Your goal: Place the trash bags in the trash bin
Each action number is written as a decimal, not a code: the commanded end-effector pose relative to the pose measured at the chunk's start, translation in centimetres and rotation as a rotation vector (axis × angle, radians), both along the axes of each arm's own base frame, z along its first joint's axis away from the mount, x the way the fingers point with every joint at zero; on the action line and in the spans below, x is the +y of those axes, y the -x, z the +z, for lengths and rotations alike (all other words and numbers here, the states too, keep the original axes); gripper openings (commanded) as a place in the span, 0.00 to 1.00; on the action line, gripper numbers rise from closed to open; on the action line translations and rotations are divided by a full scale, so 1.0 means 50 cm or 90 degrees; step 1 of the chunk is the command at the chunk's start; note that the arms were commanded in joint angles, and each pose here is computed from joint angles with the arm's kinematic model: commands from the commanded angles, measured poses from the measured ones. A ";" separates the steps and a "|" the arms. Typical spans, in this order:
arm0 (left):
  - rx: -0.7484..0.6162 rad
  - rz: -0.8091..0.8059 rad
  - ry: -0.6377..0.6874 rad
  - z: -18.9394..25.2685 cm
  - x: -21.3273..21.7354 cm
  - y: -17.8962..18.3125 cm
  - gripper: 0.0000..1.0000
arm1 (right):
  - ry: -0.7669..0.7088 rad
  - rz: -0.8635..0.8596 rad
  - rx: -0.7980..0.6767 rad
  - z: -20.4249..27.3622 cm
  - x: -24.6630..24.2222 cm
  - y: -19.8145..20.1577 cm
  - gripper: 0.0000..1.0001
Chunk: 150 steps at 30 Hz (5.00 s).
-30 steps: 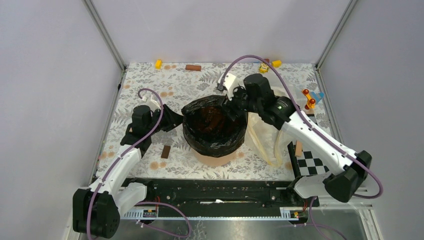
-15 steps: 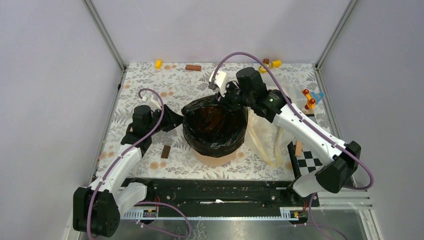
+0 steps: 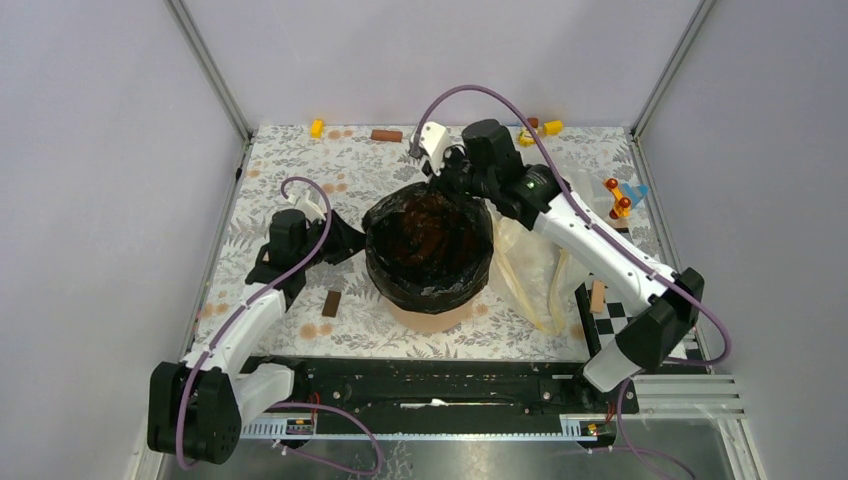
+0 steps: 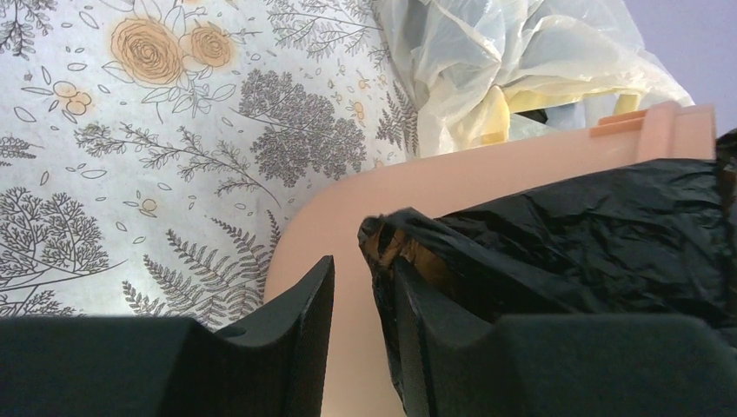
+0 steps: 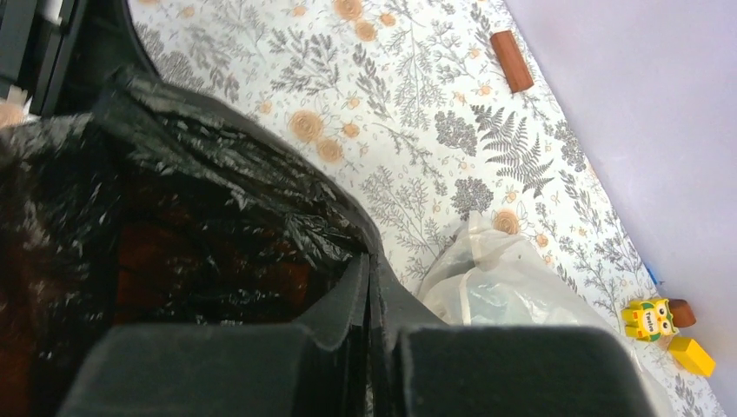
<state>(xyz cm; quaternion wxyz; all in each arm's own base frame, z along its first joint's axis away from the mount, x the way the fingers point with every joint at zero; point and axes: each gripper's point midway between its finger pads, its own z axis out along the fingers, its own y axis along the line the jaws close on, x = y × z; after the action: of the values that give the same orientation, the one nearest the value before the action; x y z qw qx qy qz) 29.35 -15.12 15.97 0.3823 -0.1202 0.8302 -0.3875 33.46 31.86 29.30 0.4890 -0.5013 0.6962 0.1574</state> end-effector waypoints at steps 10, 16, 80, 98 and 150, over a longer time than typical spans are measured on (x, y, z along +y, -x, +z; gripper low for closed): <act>0.001 -0.009 -0.017 -0.014 -0.004 -0.015 0.35 | 0.008 -0.070 0.095 -0.056 0.022 -0.104 0.00; 0.006 -0.017 -0.017 -0.018 -0.010 -0.014 0.35 | -0.009 -0.030 0.190 -0.107 0.027 -0.108 0.00; 0.000 0.050 -0.019 -0.046 0.014 0.016 0.31 | -0.490 -0.556 0.274 -0.112 -0.356 0.066 0.55; 0.020 0.014 0.037 -0.041 -0.010 0.051 0.42 | -0.522 -0.207 0.545 -0.185 -0.225 0.302 0.59; 0.033 0.097 -0.016 -0.065 0.037 0.024 0.41 | -0.338 -0.446 0.463 -0.333 -0.309 0.225 0.50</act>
<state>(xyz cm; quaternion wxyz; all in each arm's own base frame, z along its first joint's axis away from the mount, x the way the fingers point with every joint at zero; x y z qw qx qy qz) 27.01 -14.99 10.66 0.3377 -0.1785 0.8438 -0.3770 20.20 19.40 10.51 0.2781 -0.0034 0.8654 0.4169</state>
